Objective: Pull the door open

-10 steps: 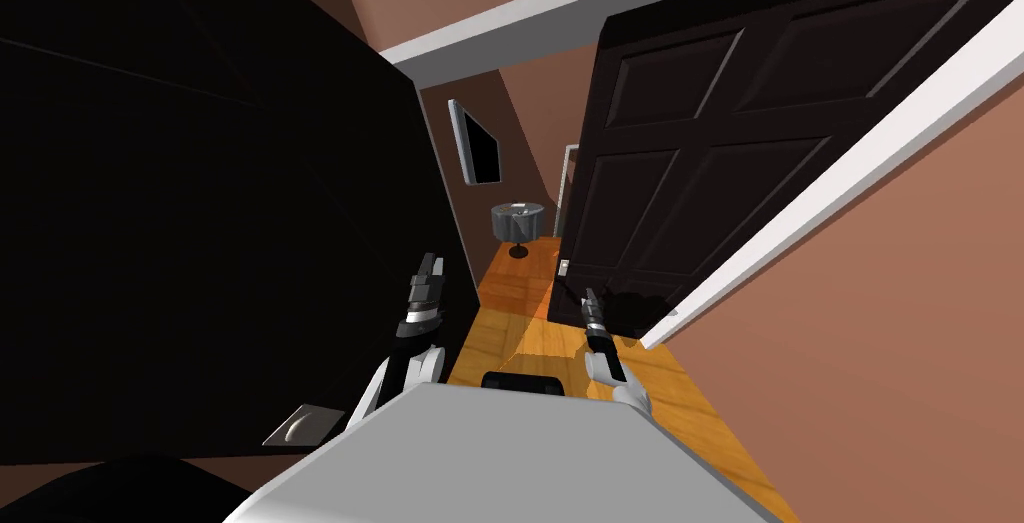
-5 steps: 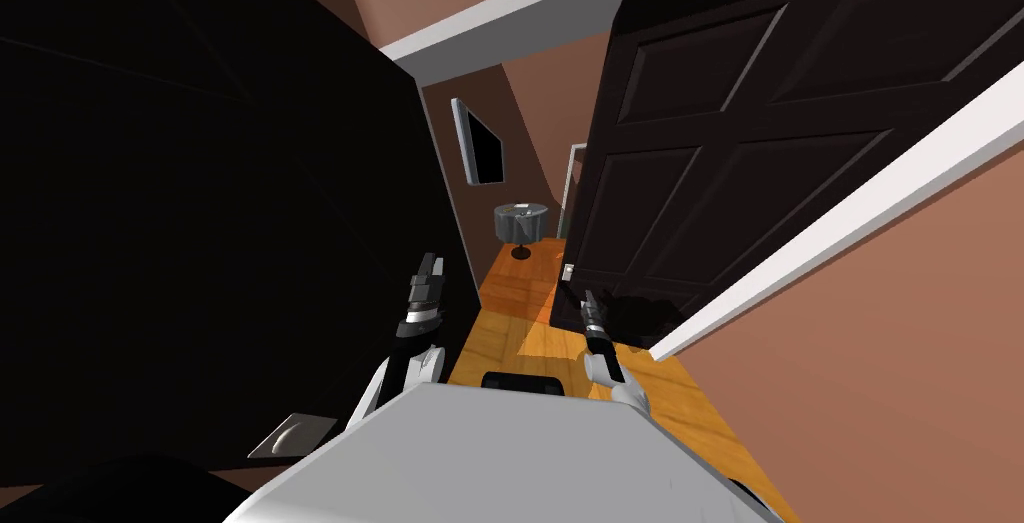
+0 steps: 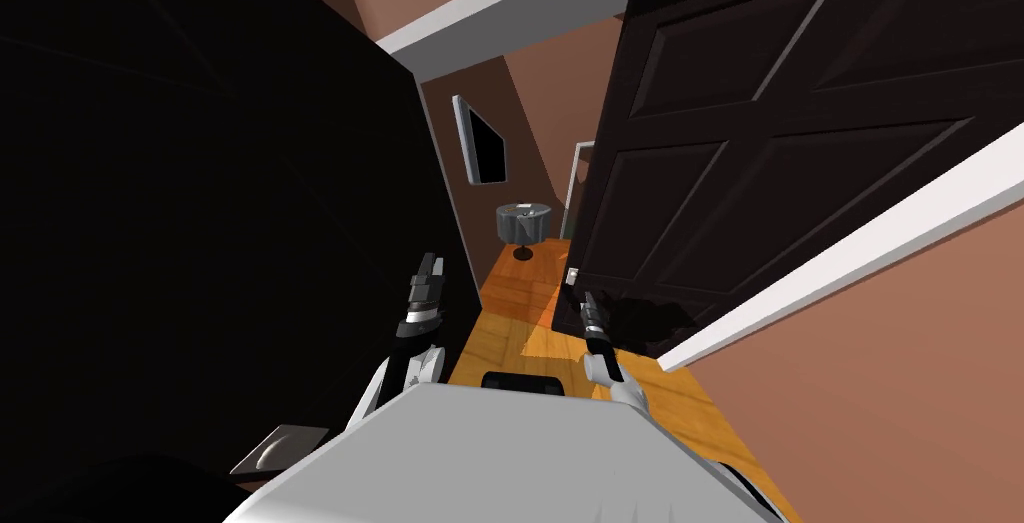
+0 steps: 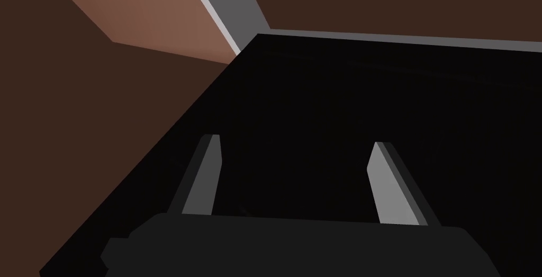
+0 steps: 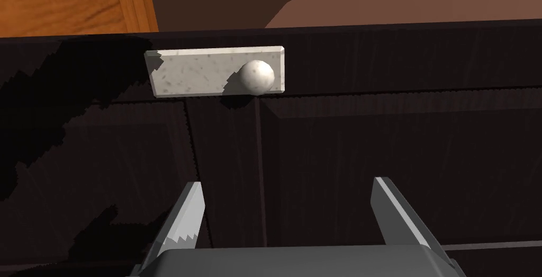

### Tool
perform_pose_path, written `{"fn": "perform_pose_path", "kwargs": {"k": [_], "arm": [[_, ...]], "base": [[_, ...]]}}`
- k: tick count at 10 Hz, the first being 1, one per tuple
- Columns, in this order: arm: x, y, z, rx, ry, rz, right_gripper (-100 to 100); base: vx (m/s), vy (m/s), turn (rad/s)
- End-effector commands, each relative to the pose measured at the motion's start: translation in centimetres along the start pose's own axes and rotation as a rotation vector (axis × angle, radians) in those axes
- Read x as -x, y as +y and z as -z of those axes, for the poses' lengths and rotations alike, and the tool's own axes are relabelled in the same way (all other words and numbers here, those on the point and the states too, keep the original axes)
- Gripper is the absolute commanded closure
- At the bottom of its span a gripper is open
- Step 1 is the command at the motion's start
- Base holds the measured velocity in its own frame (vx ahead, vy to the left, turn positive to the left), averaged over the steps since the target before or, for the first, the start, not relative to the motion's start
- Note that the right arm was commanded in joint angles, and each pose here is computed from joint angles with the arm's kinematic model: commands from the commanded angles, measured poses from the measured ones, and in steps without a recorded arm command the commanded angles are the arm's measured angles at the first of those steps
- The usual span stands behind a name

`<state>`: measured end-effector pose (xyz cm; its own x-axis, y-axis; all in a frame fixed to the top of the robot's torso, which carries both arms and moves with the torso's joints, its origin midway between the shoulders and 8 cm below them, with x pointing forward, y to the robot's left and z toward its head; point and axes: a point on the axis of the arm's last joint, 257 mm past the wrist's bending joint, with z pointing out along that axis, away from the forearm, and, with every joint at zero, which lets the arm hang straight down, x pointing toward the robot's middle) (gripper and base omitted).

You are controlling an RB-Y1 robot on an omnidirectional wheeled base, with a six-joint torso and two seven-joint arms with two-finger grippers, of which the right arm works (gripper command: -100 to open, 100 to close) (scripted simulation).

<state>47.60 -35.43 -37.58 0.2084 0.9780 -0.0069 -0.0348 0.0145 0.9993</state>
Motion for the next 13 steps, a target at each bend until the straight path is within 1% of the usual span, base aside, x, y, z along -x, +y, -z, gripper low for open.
{"fn": "perform_pose_path", "kwargs": {"k": [1, 3, 4, 5, 6, 10, 13], "arm": [[0.0, -0.7, 0.16, -0.015, -0.002, -0.003, -100], [0.0, -1.5, 0.31, -0.035, -0.005, -0.007, -100], [0.0, -1.3, 0.30, -0.029, -0.004, -0.005, -100], [1.4, -1.4, 0.56, -0.031, -0.018, -0.005, -100], [1.8, -1.4, 0.64, -0.031, -0.022, -0.005, -100], [5.7, -1.6, 1.47, -0.033, -0.062, -0.004, -100], [8.1, -1.5, 2.02, -0.033, -0.087, -0.004, -100]], "base": [[0.076, -0.019, 0.068], [0.092, -0.032, 0.069], [0.038, -0.015, 0.013], [0.133, 0.017, 0.106], [0.202, -0.016, 0.085], [0.189, -0.003, 0.093], [0.202, -0.017, 0.079]]}}
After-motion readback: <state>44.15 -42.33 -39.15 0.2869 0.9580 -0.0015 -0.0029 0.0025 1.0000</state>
